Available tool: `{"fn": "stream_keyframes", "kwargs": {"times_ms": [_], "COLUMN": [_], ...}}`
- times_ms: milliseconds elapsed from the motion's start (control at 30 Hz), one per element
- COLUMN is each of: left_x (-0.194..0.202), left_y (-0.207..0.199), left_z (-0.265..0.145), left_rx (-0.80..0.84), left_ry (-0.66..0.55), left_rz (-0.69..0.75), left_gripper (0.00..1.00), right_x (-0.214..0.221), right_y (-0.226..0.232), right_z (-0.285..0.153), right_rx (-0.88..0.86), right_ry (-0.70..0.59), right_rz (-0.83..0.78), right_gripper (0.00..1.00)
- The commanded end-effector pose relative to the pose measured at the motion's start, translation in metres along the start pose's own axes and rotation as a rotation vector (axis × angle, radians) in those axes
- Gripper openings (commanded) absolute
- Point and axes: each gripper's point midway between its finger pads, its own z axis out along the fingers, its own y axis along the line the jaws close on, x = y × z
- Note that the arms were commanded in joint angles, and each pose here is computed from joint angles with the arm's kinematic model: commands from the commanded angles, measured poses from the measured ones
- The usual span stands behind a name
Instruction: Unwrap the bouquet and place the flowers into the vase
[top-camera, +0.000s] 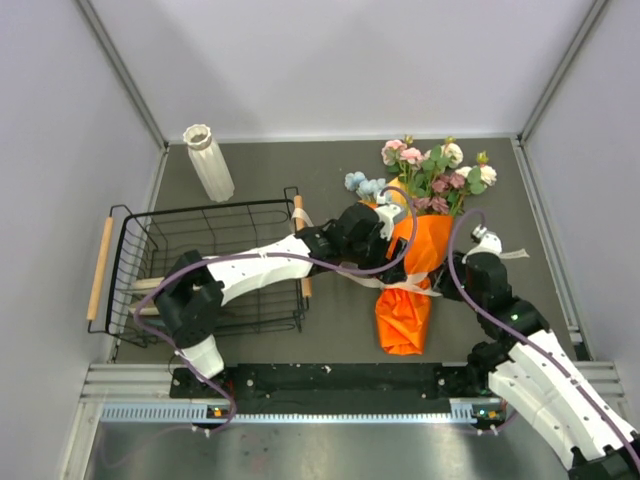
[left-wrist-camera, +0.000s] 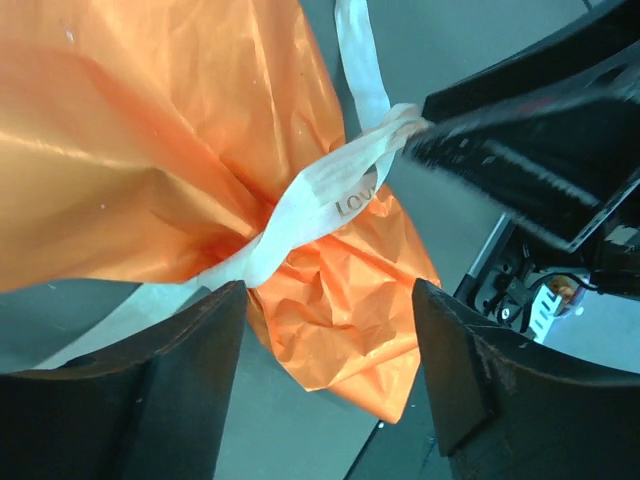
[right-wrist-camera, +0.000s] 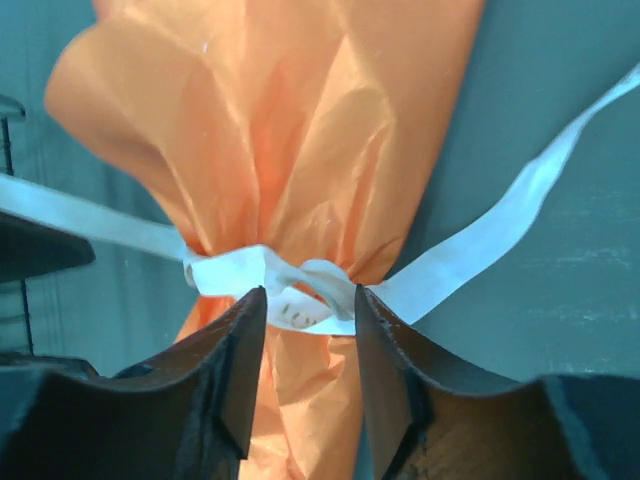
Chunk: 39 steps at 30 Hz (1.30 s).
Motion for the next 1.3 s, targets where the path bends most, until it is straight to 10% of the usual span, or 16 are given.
{"fn": "stream_keyframes", "kwargs": {"times_ms": [0, 533, 867, 1267], "left_x": [-0.01, -0.021, -0.016, -0.009], "left_y": [-0.004, -0.029, -0.034, -0.034], "left_z": [-0.016, -0.081, -0.083, -0.083], "left_rx": [0.006, 0.091, 0.124, 0.13], "left_ry": [-0.024, -0.181, -0.181, -0.172], "left_rz": [0.044, 0.05, 0.02, 0.005], "left_gripper": [0.67, 0.65, 0.65, 0.65], "right_x": [0.007, -0.007, 0.021, 0.021], "right_y": [0.029, 0.04, 0.059, 0.046], "right_z": [0.001, -0.006, 0.02, 0.043], "right_rx": [-0.141, -0.056, -0.188, -0.143], "right_ry": [0.088, 0.214, 0.167, 0.091], "right_rz": [-0.068, -0.04, 0.481, 0.507], "right_gripper": [0.44, 0.76, 0.45, 0.41]}}
